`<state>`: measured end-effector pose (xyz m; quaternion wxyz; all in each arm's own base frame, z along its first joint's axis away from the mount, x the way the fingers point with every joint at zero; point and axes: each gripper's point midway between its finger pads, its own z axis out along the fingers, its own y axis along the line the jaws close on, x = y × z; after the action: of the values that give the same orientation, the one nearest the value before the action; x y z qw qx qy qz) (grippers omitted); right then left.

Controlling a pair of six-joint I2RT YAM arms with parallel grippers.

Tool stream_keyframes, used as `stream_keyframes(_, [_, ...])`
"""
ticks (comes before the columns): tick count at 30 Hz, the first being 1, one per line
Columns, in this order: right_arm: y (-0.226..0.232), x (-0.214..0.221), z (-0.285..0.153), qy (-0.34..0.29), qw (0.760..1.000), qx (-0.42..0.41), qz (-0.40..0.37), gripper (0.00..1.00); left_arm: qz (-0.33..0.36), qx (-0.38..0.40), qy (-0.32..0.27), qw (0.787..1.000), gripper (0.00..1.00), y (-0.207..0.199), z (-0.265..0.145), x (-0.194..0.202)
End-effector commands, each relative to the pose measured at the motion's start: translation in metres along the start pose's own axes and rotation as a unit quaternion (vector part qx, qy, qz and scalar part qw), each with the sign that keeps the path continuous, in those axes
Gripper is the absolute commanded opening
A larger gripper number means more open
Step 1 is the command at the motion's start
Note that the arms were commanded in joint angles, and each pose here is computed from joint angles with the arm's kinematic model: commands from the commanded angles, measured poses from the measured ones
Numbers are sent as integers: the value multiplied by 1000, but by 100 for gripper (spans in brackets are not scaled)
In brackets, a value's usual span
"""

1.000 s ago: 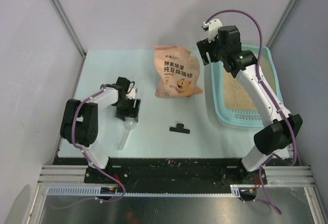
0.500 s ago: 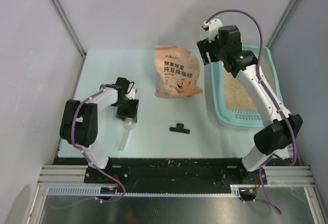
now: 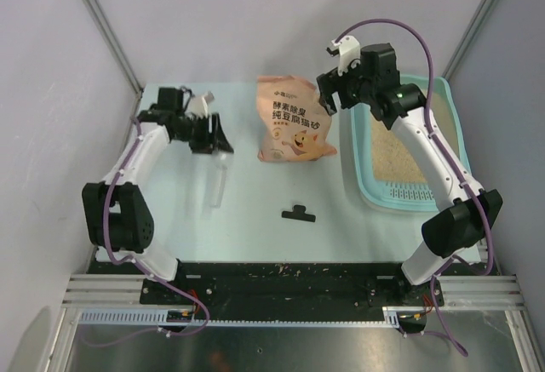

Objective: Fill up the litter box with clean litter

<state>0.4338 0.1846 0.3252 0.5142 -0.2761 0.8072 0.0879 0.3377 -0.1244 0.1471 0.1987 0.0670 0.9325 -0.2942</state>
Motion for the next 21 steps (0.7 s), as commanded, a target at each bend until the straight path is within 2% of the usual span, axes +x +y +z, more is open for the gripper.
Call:
stream_keyframes(1, [57, -39, -16, -79, 985, -149, 36, 87, 74, 143, -106, 981, 0, -83, -63, -73])
stream_keyframes(7, [113, -68, -10, -121, 960, -245, 55, 89, 107, 248, -166, 948, 0, -144, -115, -113])
stream_keyframes(11, [153, -72, -7, -121, 918, -371, 71, 89, 134, 317, -200, 917, 0, -177, -143, -134])
stream_keyframes(14, [167, -77, -12, -127, 894, -425, 64, 90, 162, 345, -209, 900, 0, -192, -158, -141])
stream_keyframes(18, [175, -71, 3, -108, 876, -464, 76, 90, 183, 361, -212, 890, 0, -202, -169, -147])
stream_keyframes(21, [182, -74, -5, -105, 840, -525, 86, 90, 200, 371, -214, 882, 0, -208, -176, -147])
